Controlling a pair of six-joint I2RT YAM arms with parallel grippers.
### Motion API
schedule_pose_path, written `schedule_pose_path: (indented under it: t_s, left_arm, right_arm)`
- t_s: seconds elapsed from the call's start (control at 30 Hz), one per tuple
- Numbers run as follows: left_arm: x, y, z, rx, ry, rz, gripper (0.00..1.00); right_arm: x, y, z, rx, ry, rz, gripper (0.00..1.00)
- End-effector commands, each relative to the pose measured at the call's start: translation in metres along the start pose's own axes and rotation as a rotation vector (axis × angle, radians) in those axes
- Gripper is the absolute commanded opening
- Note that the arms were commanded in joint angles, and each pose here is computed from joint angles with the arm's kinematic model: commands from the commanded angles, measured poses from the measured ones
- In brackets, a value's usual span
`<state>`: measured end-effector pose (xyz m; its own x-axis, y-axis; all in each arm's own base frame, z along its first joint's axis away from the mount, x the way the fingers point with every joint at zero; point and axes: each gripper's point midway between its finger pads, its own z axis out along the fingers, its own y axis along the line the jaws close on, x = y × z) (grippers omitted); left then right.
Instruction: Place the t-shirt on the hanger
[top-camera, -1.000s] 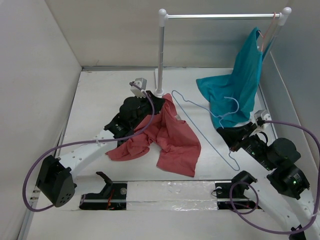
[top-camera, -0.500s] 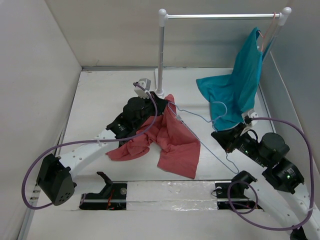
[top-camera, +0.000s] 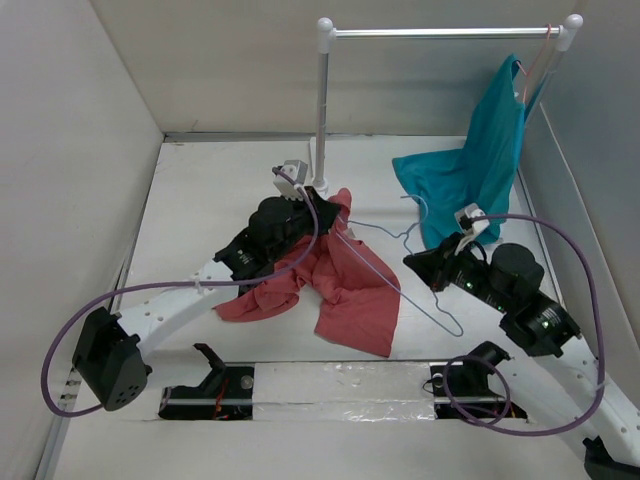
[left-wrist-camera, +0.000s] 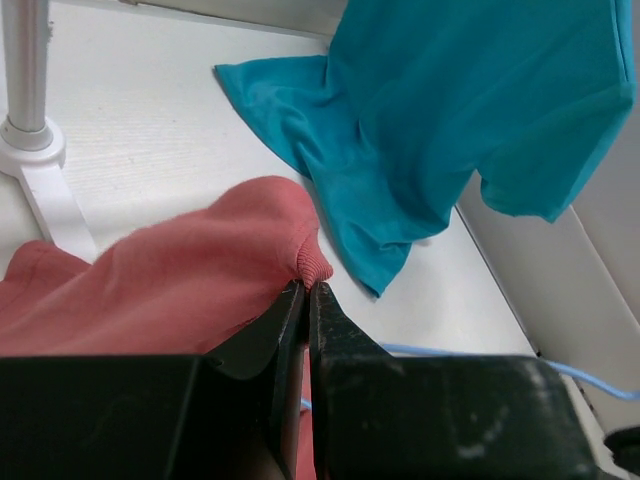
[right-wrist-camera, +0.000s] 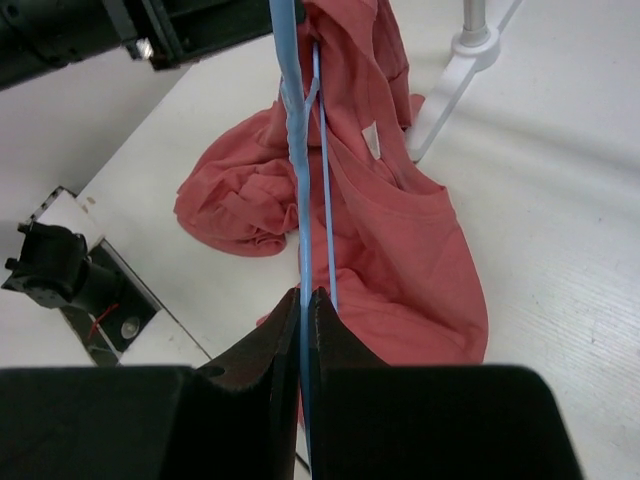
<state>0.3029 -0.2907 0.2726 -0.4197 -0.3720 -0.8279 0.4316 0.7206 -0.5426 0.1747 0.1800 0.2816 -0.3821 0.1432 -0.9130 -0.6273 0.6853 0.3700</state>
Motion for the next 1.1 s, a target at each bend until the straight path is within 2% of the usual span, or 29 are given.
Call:
schedule_pose_path:
  t_s: [0.0,0.03,0.1,0.17,0.23,0.4,0.53,0.63,0.7,0.8,0.87,1.0,1.03,1.07]
  left_arm:
    - [-0.029,-0.046,-0.018,0.113,-0.087,0.026,0.00]
    - [-0.029,-0.062,-0.023,0.141,-0.084,0.038,0.00]
    - [-0.031,-0.069,-0.030,0.123,-0.100,0.056,0.00]
    - [-0.034,-0.079,-0.039,0.122,-0.119,0.058,0.00]
    - [-0.038,-0.073,-0.042,0.077,-0.118,0.060,0.00]
    - [-0.066,-0.052,-0.060,-0.028,-0.220,0.041,0.00]
    - [-0.078,-0.072,-0.069,0.063,-0.238,0.034,0.00]
    - [-0.072,-0.106,-0.072,0.190,-0.193,0.040,0.00]
    - [-0.062,-0.117,-0.070,0.208,-0.162,0.059,0.00]
    - [-0.054,-0.137,-0.077,0.251,-0.140,0.060,0.00]
    - [-0.053,-0.147,-0.089,0.254,-0.148,0.052,0.00]
    - [-0.058,-0.149,-0.106,0.246,-0.180,0.026,0.00]
    - [-0.062,-0.150,-0.109,0.248,-0.189,0.019,0.00]
    - [-0.069,-0.149,-0.114,0.251,-0.203,0.006,0.00]
  right_arm:
    - [-0.031,0.014,0.019,-0.057,-0.094,-0.010,0.00]
    - [-0.035,0.017,0.025,-0.071,-0.106,-0.014,0.00]
    - [-0.042,0.017,0.037,-0.057,-0.116,-0.021,0.00]
    - [-0.060,0.019,0.040,-0.029,-0.182,-0.025,0.00]
    - [-0.074,0.020,0.037,-0.009,-0.221,-0.028,0.00]
    - [-0.110,0.031,0.005,0.003,-0.318,-0.045,0.00]
    - [-0.131,0.046,-0.017,-0.058,-0.413,-0.023,0.00]
    - [-0.123,0.048,0.018,-0.088,-0.368,-0.031,0.00]
    - [-0.103,0.049,0.055,-0.120,-0.292,-0.034,0.00]
    - [-0.096,0.058,0.079,-0.158,-0.296,-0.020,0.00]
    - [-0.105,0.064,0.080,-0.161,-0.366,0.000,0.00]
    - [-0.090,0.066,0.085,-0.153,-0.401,0.031,0.00]
    - [-0.094,0.073,0.085,-0.187,-0.440,0.038,0.00]
    - [-0.086,0.083,0.087,-0.218,-0.428,0.040,0.00]
